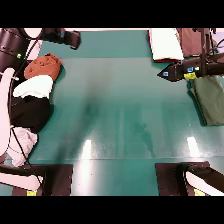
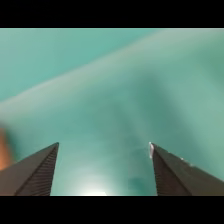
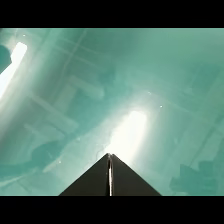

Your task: Fold the shirts.

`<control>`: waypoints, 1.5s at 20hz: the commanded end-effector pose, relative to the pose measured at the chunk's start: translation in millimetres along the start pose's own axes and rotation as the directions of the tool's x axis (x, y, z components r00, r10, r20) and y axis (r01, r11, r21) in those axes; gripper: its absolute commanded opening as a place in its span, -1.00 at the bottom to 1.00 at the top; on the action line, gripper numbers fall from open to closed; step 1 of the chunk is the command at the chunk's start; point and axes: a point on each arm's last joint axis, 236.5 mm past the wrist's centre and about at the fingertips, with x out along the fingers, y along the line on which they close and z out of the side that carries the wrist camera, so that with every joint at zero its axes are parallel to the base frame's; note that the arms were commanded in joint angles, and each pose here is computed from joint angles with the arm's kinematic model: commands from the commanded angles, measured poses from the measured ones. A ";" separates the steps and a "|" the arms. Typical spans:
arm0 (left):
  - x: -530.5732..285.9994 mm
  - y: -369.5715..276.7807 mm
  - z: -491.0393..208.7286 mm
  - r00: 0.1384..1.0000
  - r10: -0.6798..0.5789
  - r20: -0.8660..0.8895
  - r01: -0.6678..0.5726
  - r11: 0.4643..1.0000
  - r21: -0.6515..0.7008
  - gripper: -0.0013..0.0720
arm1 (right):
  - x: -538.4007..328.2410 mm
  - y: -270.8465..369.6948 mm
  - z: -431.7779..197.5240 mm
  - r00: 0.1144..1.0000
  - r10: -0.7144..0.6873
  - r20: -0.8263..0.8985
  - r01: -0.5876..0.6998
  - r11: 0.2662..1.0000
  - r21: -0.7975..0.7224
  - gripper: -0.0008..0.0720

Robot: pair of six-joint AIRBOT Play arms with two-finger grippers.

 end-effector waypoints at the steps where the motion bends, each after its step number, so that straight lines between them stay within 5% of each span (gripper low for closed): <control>1: 43.4 81.4 -39.2 0.974 0.206 -0.093 -0.210 0.977 -0.035 0.84 | 0.0 0.9 -2.0 1.000 0.003 -0.009 -0.003 1.000 0.000 -0.93; 10: 163.8 173.7 -200.6 0.890 0.252 -0.381 -0.327 0.934 -0.145 0.84 | 0.1 1.7 -3.8 1.000 0.006 -0.016 -0.006 1.000 0.000 -0.93; 17: 176.5 185.8 -208.4 0.896 0.255 -0.365 -0.336 0.924 -0.180 0.83 | 0.1 -0.4 4.7 1.000 -0.003 0.019 0.003 1.000 0.000 -0.93; 18: 173.6 186.8 -205.7 0.893 0.256 -0.369 -0.340 0.923 -0.182 0.56 | 0.0 -0.2 6.1 1.000 -0.002 0.025 0.002 1.000 0.001 -0.93; 19: 168.6 188.4 -201.9 0.889 0.258 -0.378 -0.346 0.920 -0.185 -0.37 | -0.1 0.8 6.8 1.000 0.002 0.029 -0.002 1.000 0.002 -0.93; 20: 163.6 190.4 -196.5 0.887 0.261 -0.381 -0.351 0.917 -0.189 -0.86 | -0.3 1.1 7.0 1.000 0.003 0.029 -0.003 1.000 0.003 -0.93; 24: 115.6 198.7 -132.9 0.916 0.292 -0.276 -0.362 0.897 -0.252 -0.89 | -9.6 11.8 20.0 0.997 0.027 0.067 -0.026 1.000 -0.010 -0.93; 30: -90.1 154.6 34.0 0.945 0.303 0.120 -0.269 0.934 -0.237 -0.89 | -74.9 46.6 83.4 0.964 0.031 0.264 0.005 0.991 -0.136 -0.93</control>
